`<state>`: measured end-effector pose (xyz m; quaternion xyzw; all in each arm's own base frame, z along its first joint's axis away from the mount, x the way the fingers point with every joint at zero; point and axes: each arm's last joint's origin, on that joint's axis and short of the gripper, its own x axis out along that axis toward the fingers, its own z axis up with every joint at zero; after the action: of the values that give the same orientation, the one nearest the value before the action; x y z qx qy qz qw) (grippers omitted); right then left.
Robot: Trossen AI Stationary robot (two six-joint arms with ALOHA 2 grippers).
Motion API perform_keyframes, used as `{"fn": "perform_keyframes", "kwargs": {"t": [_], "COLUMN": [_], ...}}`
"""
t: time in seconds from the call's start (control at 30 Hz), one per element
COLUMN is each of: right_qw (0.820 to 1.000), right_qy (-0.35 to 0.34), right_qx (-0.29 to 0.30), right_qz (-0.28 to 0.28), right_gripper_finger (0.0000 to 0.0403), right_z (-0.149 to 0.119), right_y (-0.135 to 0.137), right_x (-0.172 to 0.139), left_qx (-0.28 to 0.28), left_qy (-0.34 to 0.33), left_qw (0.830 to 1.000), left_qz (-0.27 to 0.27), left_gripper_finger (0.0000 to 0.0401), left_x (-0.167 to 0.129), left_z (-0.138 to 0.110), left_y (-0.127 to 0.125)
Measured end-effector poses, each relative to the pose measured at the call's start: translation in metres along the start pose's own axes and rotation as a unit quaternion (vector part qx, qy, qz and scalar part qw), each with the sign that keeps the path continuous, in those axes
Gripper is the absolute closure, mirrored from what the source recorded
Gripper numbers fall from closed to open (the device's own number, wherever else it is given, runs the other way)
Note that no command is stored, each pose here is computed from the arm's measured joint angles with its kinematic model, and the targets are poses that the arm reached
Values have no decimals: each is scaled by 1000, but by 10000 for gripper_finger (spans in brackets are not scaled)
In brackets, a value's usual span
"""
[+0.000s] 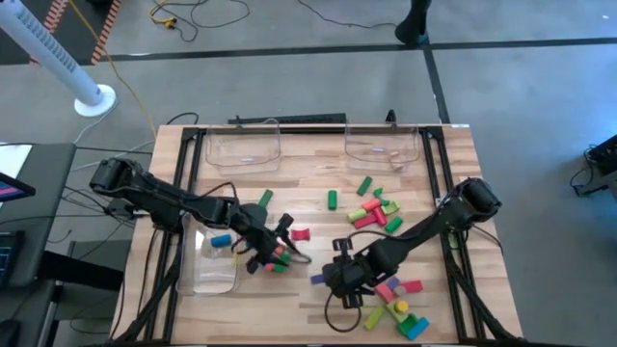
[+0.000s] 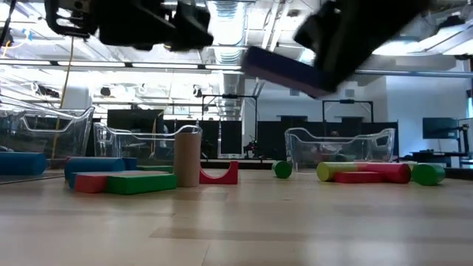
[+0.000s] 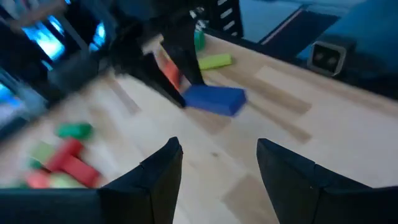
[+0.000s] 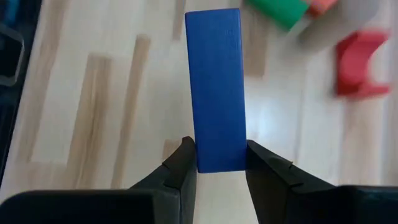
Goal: Sort blocks by size
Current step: Put the blue rectangular block into the top left transparent bin
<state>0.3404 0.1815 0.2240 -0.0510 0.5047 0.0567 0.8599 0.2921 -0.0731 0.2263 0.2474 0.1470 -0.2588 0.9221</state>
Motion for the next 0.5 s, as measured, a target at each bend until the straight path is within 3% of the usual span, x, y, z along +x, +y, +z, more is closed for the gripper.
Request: {"fn": "perform_keyframes", "kwargs": {"t": [0.23,0.5], "right_qw": [999,995], "right_qy": [-45,-96], "right_qx": [-20,-17], "right_qz": [9,10], "right_gripper_finger": [263,263], "right_z": [27,44], "right_y": [-10,-27], "right_x": [-20,-46], "left_qx": [160,255], "left_qy": [16,29], "left_qw": [984,958], "left_qz": [81,127], "left_gripper_finger": [201,229], "left_x": [4,5], "left_z": [21,36], "left_y": [-17,-36]}}
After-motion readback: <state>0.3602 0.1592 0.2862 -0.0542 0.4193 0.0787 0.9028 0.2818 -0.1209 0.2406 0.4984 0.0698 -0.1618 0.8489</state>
